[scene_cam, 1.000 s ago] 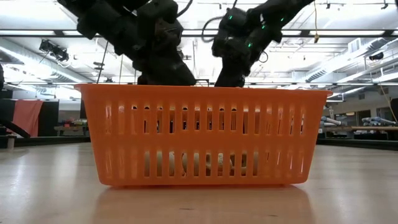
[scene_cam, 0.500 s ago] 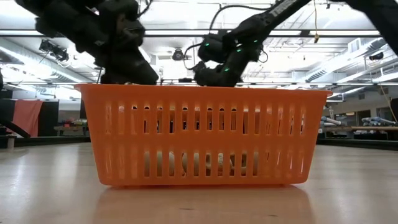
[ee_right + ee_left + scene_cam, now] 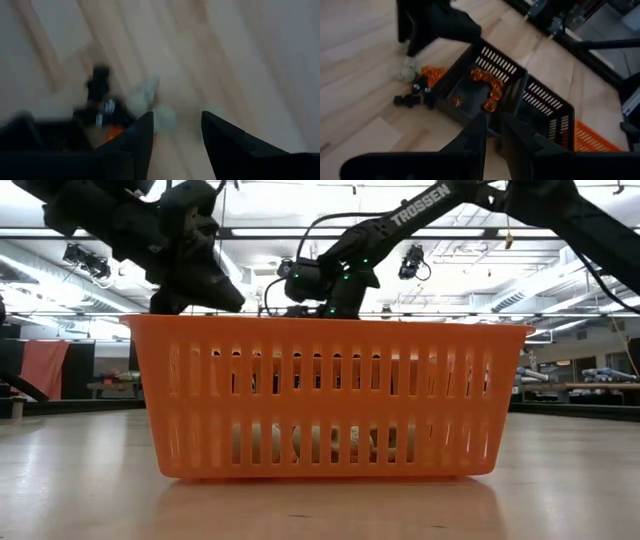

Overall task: Sort Halloween decoration
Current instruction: Put the white skull toy into the orange bin

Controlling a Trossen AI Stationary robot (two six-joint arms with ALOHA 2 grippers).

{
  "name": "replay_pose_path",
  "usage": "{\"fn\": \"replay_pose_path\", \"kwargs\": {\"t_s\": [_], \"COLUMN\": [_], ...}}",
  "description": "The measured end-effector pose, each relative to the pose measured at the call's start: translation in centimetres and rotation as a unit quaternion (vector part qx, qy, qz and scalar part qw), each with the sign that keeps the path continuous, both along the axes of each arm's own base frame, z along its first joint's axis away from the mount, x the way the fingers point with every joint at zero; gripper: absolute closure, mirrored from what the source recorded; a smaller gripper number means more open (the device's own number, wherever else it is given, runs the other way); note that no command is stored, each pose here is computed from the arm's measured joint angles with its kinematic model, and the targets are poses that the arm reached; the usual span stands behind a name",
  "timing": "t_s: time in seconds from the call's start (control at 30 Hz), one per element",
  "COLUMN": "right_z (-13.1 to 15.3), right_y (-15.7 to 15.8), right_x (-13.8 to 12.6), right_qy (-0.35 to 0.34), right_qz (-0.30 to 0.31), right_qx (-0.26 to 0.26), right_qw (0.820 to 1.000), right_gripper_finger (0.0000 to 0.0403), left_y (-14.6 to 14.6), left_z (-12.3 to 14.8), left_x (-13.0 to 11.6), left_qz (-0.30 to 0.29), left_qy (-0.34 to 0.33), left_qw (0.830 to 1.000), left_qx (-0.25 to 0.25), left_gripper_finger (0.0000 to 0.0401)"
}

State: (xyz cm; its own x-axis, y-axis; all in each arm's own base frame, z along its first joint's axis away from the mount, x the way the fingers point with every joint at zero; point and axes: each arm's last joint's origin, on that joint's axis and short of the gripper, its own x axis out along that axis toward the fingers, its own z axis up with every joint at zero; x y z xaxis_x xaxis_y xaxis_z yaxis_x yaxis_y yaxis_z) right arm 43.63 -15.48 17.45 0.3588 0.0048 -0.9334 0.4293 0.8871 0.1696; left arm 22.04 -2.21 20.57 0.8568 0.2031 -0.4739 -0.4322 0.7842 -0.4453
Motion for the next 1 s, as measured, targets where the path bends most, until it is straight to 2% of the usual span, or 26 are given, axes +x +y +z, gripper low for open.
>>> {"fn": "replay_pose_path", "kwargs": {"t_s": [0.27,0.47,0.7,1.0], "right_z": [-0.4,-2.1,-2.5,-2.8], "right_y": [-1.2,-0.8,-0.3,-0.3], "right_x": [-0.3,0.1,0.1,0.0], "right_qy": [0.023,0.044,0.058,0.063], "right_qz": [-0.017,0.002,0.007,0.028], "right_qx": [-0.039,-0.047,-0.037,-0.042], "right_qw": [0.999,0.998,0.998,0.997], "right_gripper_finger": [0.02,0.0204,0.0229,0.0309], "left_y": [0.1,0.3,0.3,0.2], "left_z": [0.2,0.2,0.2,0.2], "left_x": [-0.2,-0.2,-0.2,-0.2], "left_qz": [-0.005,-0.001,-0.001,-0.001], "left_qy": [0.003,0.004,0.002,0.003], "left_qw": [1.0,1.0,1.0,1.0], "left_qx": [0.01,0.012,0.012,0.011], "left_gripper_finger": [0.0342,0.0342,0.0342,0.0342]}}
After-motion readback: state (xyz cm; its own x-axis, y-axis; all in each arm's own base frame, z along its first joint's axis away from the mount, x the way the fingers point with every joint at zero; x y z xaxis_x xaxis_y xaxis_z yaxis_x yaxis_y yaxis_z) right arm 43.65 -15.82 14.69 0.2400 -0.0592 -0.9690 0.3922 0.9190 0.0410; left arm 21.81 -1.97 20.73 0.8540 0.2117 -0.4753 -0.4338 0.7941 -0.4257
